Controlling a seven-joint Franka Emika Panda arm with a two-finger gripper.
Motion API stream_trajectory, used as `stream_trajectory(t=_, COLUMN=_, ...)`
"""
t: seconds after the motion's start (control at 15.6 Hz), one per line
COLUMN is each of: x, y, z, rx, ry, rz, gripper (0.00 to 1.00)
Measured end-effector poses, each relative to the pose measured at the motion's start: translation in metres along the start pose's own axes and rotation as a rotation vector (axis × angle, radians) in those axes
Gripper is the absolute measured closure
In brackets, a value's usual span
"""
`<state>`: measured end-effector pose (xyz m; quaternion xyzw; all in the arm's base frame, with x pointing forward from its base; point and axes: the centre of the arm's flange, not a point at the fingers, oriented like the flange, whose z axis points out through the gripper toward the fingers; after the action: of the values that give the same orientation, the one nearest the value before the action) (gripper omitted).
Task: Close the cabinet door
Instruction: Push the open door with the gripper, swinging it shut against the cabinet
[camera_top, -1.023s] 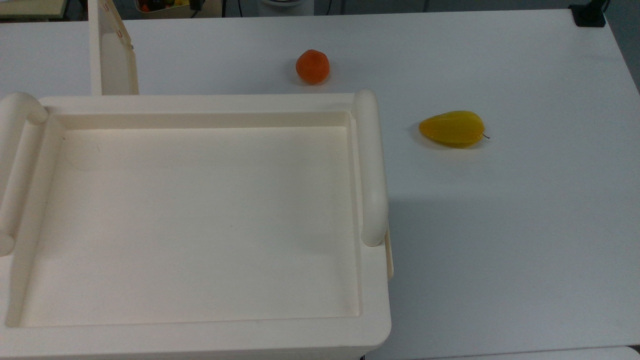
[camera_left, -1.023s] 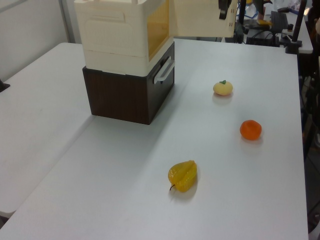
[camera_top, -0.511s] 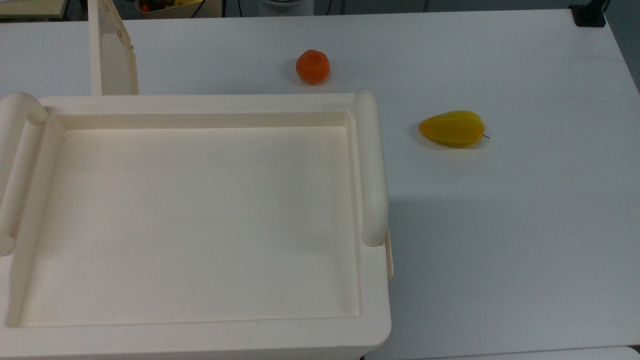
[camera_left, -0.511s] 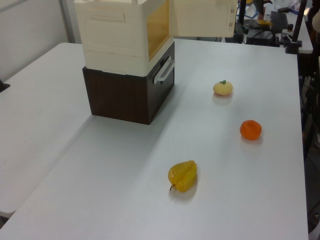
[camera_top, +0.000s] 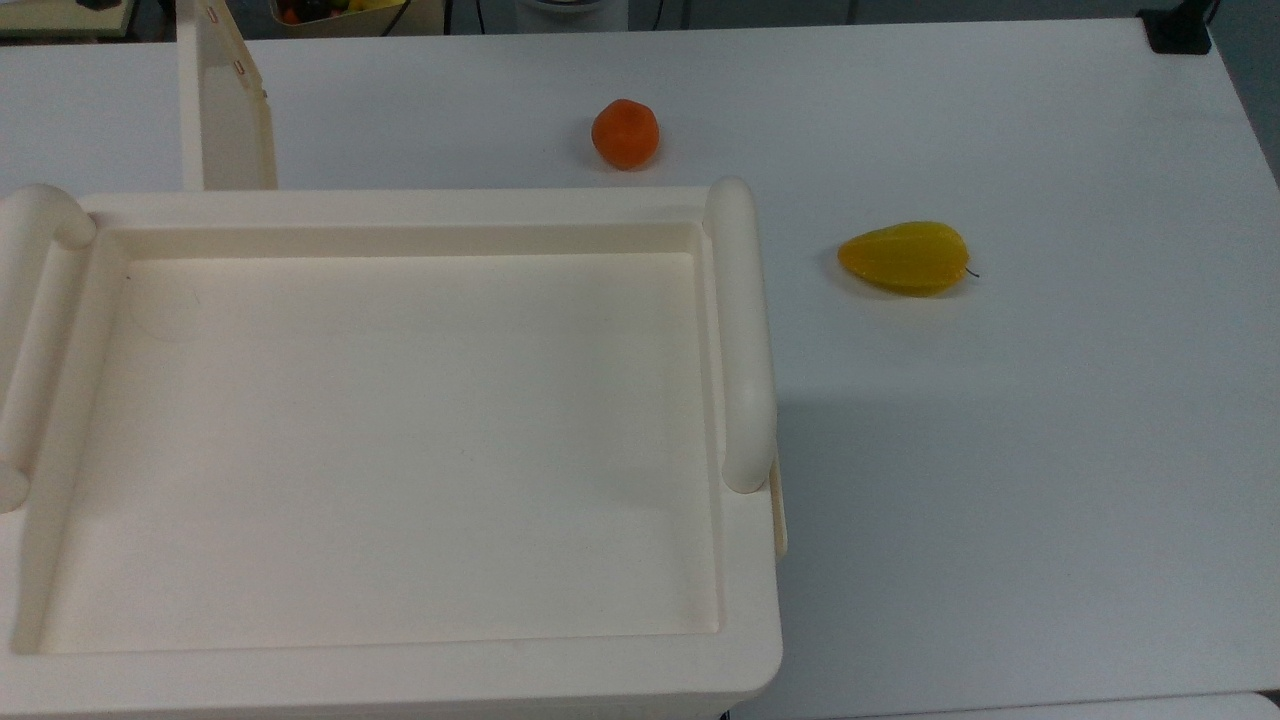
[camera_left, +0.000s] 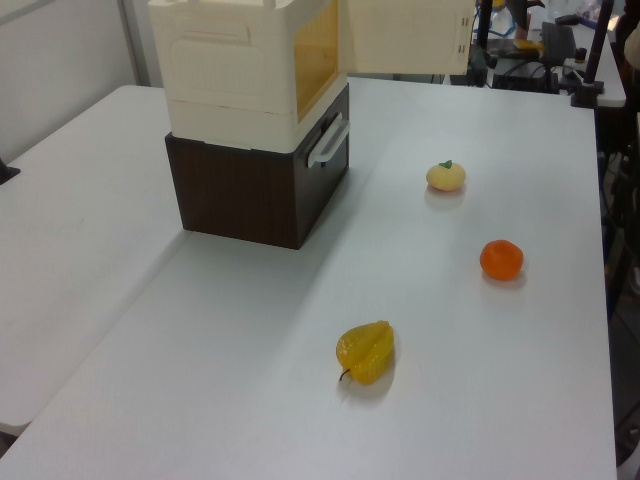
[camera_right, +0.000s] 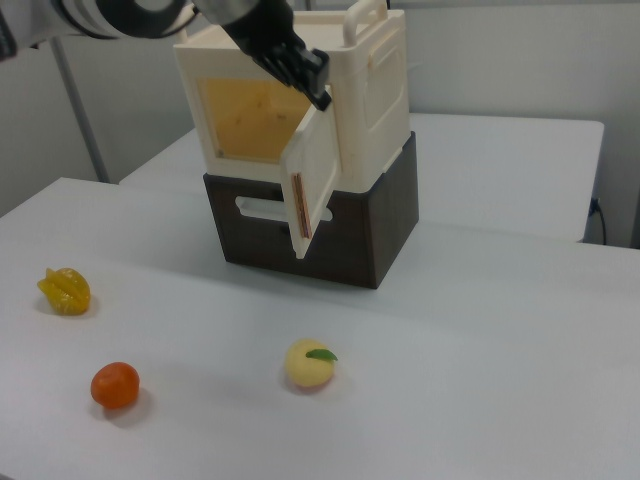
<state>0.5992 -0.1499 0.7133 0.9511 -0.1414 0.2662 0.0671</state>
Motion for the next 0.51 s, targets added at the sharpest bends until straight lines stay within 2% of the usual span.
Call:
stream_trajectory(t=0.26, x=-0.007, y=0.004, z=0.026, rx=-0.007, ry=-0.058, rz=-0.016, gripper=0.99)
stream_trajectory(t=0.51, x=-0.018, y=-0.003, z=0.036, rx=0.011, ry=-0.144, rz=-0.046, gripper=0.99)
